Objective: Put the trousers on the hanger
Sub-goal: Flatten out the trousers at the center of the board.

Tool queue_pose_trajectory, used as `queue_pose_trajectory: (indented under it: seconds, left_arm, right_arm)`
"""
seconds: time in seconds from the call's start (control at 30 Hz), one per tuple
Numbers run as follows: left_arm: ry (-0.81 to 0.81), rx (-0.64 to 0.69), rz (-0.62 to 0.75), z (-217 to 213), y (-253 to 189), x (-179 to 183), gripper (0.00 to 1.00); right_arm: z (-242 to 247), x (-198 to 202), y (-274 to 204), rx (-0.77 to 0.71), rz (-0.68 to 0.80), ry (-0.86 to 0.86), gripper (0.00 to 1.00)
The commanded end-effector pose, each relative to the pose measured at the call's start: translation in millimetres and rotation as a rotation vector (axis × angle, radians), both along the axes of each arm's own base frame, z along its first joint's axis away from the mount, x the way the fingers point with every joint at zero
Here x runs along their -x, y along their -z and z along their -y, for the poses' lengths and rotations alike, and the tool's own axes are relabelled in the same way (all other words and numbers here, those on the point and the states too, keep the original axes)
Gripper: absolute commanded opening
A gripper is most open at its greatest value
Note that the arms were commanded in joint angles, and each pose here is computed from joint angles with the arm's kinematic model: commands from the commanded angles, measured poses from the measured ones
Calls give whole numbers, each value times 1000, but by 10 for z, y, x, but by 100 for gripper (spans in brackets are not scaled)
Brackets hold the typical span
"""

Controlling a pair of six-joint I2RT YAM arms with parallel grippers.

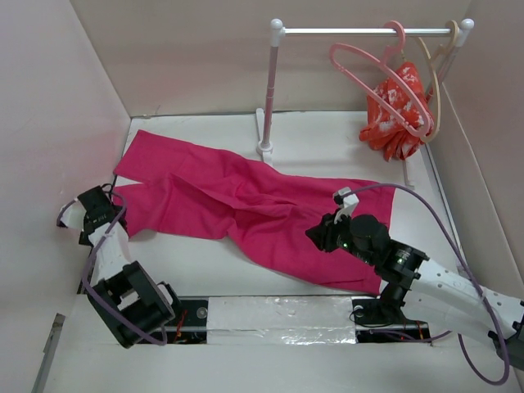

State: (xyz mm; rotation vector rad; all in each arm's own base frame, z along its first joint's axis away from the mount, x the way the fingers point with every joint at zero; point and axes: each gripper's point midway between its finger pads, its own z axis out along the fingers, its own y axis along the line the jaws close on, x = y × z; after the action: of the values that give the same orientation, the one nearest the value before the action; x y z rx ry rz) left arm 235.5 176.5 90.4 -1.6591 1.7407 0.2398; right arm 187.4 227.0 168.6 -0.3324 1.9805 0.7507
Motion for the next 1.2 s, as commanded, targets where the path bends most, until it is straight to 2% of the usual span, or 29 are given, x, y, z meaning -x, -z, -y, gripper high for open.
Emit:
queue_pose_trajectory:
  seconds: [0.0, 0.13, 0.37, 0.67, 0.77, 0.97, 1.07, 1.1, 1.17]
  left_arm:
    - [-40, 110, -64, 22, 317, 147, 61]
    - [-83, 134, -120, 25, 461, 241, 59]
    - [-110, 132, -99, -24, 521, 184, 58]
    - [-144, 158, -110, -28, 710, 178, 51]
    - [-141, 162, -102, -34, 751, 146, 41]
    - [-141, 152, -81, -84, 792, 69, 35]
    - [-129, 154, -86, -72, 831, 37, 16]
    - [-126, 157, -88, -67, 849, 35, 13]
    - [-130, 153, -77, -81, 843, 13, 12]
  right_arm:
    - [-1, 19, -225, -42, 35, -6, 32]
    - [-17, 32, -224, -47, 29, -15, 32]
    - [-60, 54, -201, -56, 19, -35, 32]
    - [-75, 43, -189, -75, 17, -27, 32]
    - [-91, 53, -192, -83, 14, -34, 32]
    - [-92, 99, -123, -96, -1, -38, 31]
    - [-81, 101, -95, -94, -3, -35, 31]
    - [-76, 95, -99, -93, -2, -31, 31]
    - [-78, 96, -95, -92, -3, -32, 31]
